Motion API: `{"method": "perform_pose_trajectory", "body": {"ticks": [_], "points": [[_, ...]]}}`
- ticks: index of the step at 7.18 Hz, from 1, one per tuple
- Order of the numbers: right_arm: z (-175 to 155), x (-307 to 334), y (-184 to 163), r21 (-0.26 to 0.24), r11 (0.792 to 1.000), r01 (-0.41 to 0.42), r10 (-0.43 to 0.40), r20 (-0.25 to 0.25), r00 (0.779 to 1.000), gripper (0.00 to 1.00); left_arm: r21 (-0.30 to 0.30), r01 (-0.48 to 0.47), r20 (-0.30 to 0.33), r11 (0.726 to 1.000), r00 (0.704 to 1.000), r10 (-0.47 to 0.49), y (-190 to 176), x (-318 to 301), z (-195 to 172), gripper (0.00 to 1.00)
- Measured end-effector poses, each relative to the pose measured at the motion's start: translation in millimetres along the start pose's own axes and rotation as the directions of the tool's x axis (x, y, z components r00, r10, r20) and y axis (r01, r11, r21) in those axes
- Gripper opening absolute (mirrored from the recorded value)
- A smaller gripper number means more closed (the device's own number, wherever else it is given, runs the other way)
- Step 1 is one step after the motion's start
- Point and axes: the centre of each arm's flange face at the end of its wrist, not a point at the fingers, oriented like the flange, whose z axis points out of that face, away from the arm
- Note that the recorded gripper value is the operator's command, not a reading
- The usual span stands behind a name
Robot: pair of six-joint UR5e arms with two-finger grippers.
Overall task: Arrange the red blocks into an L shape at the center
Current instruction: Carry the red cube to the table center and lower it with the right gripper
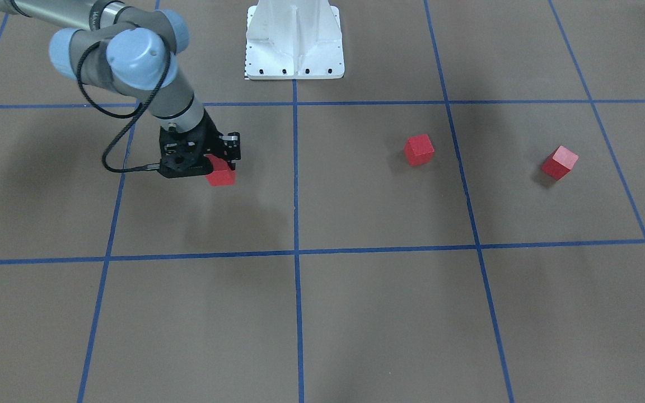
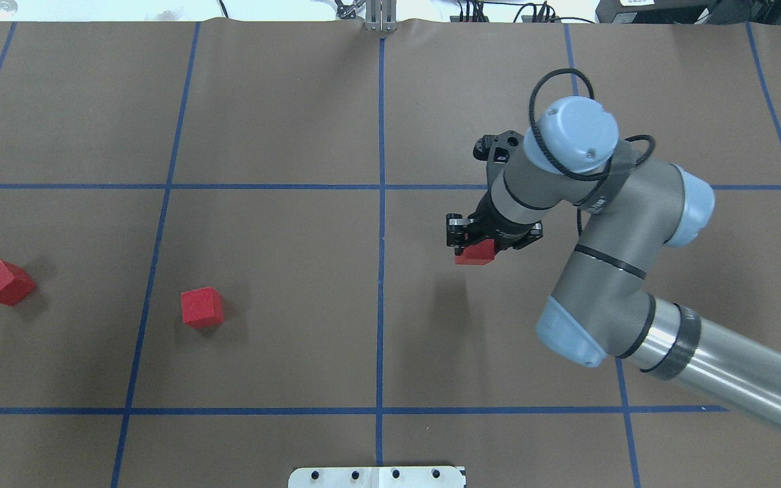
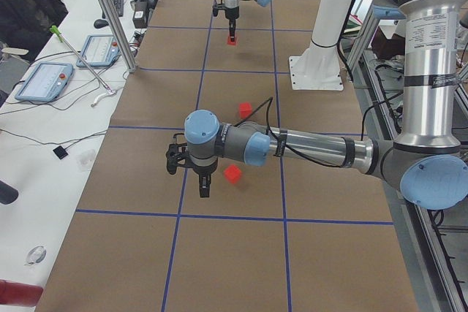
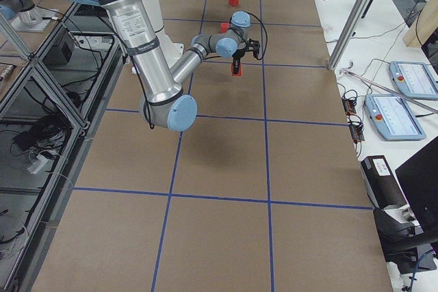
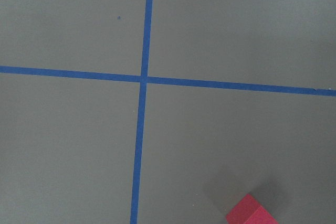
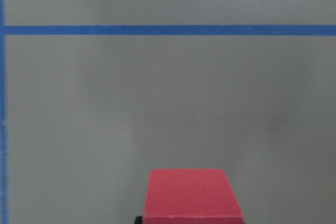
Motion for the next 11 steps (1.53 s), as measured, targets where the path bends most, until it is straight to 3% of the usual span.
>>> {"method": "perform_pose_trajectory", "body": {"ticks": [1, 4, 5, 10, 11], "points": [[15, -41, 7, 0.005, 0.999, -0.037, 0.037, -0.009, 0.999, 0.00, 0.000, 0.003, 0.000, 1.000, 1.000, -0.003, 0, 0, 0, 1.00], [52, -107, 25, -0.004, 0.999, -0.039, 0.039, -0.042, 0.998, 0.02, -0.002, 0.008, -0.005, 1.000, 1.000, -0.008, 0, 0, 0, 1.00], [58, -113, 28, -0.010, 0.999, -0.032, 0.032, -0.049, 0.998, 0.33, -0.004, 0.008, -0.010, 1.000, 1.000, -0.008, 0, 1, 0, 1.00], [71, -119, 38, -0.002, 1.000, -0.010, 0.010, -0.067, 0.998, 0.41, -0.008, 0.018, -0.029, 1.000, 0.999, -0.018, 1, 3, 0, 1.00], [72, -119, 38, 0.000, 1.000, -0.009, 0.009, -0.069, 0.998, 0.53, -0.009, 0.020, -0.030, 1.000, 0.999, -0.020, 1, 3, 0, 1.00]]}}
